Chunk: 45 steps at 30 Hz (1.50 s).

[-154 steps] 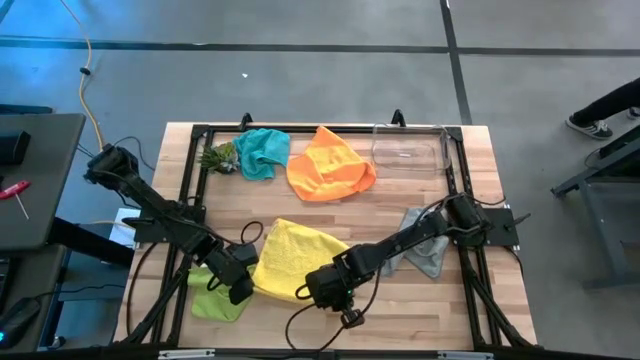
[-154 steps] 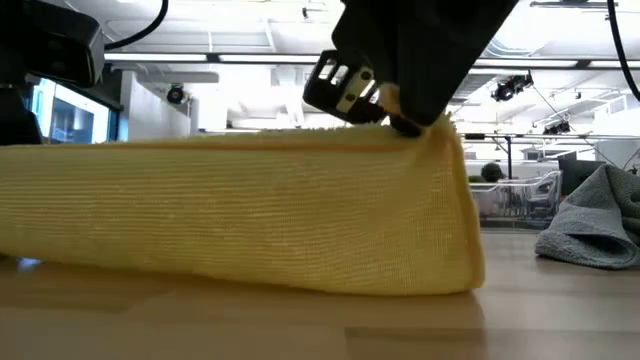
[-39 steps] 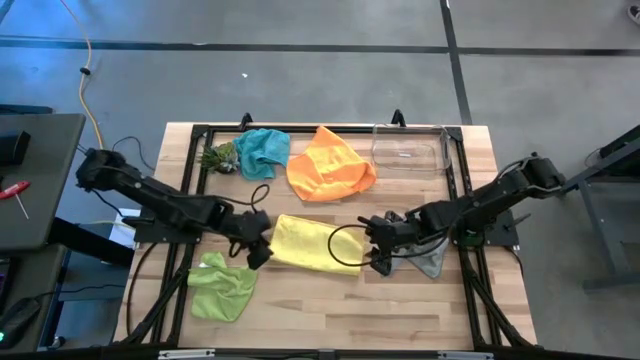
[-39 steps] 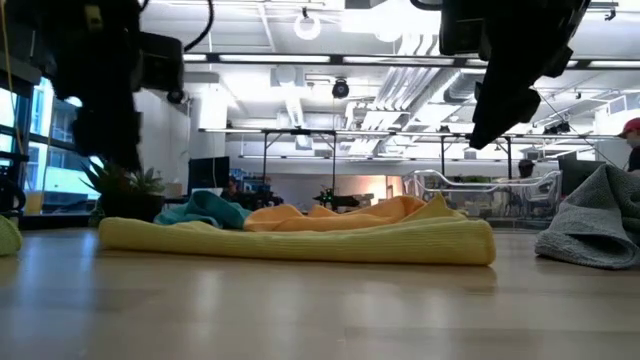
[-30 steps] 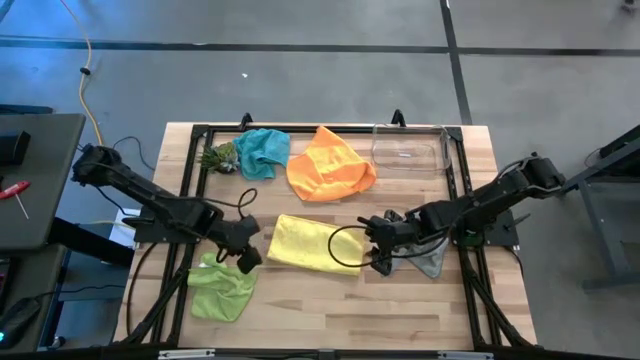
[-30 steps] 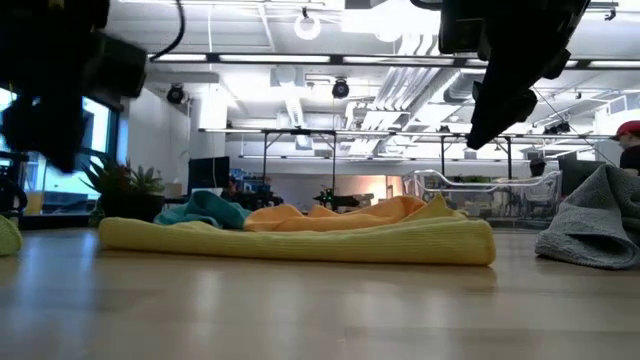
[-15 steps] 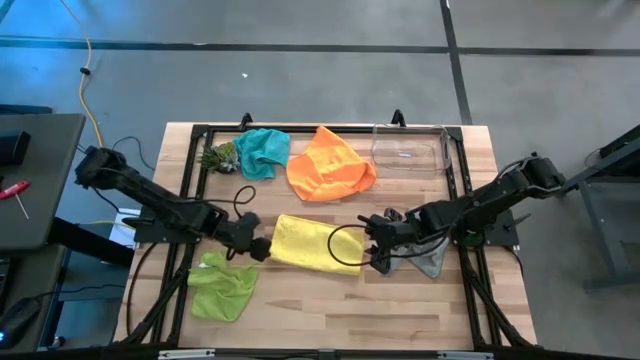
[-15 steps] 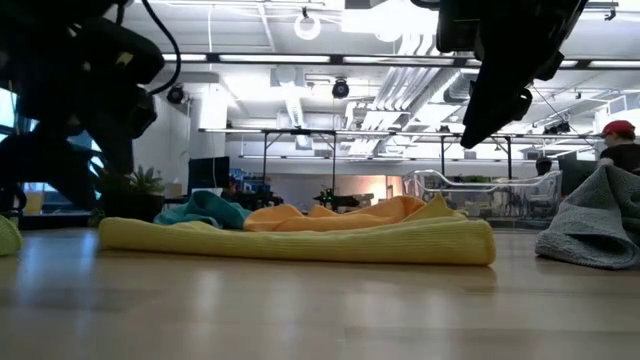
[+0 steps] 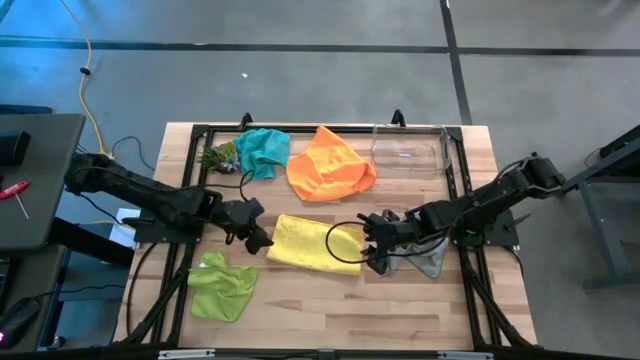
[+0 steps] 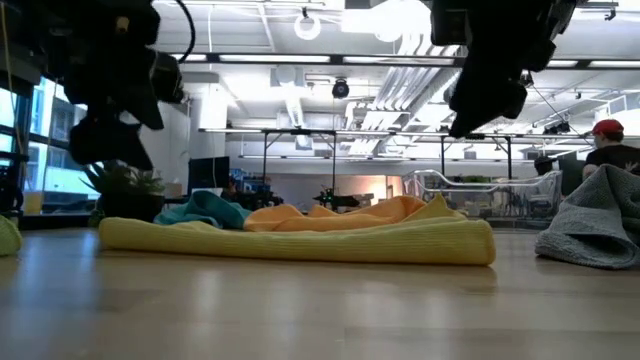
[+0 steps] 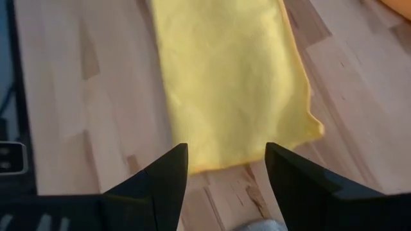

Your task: Fold microfiber towels

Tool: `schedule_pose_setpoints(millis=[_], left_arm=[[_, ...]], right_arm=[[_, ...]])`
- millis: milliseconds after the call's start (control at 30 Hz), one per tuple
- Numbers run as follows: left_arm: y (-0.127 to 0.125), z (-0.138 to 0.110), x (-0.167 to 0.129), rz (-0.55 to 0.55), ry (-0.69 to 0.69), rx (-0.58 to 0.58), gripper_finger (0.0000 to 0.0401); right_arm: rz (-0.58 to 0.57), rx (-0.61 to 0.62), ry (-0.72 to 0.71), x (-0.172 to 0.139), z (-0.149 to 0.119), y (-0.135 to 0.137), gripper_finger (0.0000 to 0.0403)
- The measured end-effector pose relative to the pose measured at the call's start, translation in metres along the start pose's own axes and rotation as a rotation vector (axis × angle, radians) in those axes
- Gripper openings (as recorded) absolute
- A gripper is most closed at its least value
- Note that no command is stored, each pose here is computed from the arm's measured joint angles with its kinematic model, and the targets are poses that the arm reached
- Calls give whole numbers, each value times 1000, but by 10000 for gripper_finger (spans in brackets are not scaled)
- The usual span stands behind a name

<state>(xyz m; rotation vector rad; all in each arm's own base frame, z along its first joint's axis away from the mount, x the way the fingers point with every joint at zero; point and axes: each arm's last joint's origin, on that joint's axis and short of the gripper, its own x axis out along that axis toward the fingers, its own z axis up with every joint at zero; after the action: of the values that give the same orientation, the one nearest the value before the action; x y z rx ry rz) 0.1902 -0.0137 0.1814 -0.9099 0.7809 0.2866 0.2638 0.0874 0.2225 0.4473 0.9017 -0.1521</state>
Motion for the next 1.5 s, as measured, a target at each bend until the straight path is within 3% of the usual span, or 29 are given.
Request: schedule_pose_setpoints(millis=[167,367,500,600,800,1067,1300,1500], left_arm=[[-15,6,-14,-40,33,223,252],[-49,7,-29,35,87,651,252],[-69,-2,-20,102,104,909,252],[-78,-10,-4,158,132,1041,252],[-75,-33,34,210,311,1099,236],[-60,-43,66,427,331,1138,204],[-60,-45,71,383,371,1148,184],[-55,-42,76,409,392,1143,170]], right_arm=[[38,-1,-60,0,7,3,201],[21,-5,-140,1,20,-5,201],[14,24,-168,2,28,-12,201],[5,33,-174,2,31,-15,201],[9,37,-171,2,32,-17,201],[8,37,-185,2,33,-16,201],[9,25,-188,2,33,-16,201],[9,14,-191,2,33,-16,201]])
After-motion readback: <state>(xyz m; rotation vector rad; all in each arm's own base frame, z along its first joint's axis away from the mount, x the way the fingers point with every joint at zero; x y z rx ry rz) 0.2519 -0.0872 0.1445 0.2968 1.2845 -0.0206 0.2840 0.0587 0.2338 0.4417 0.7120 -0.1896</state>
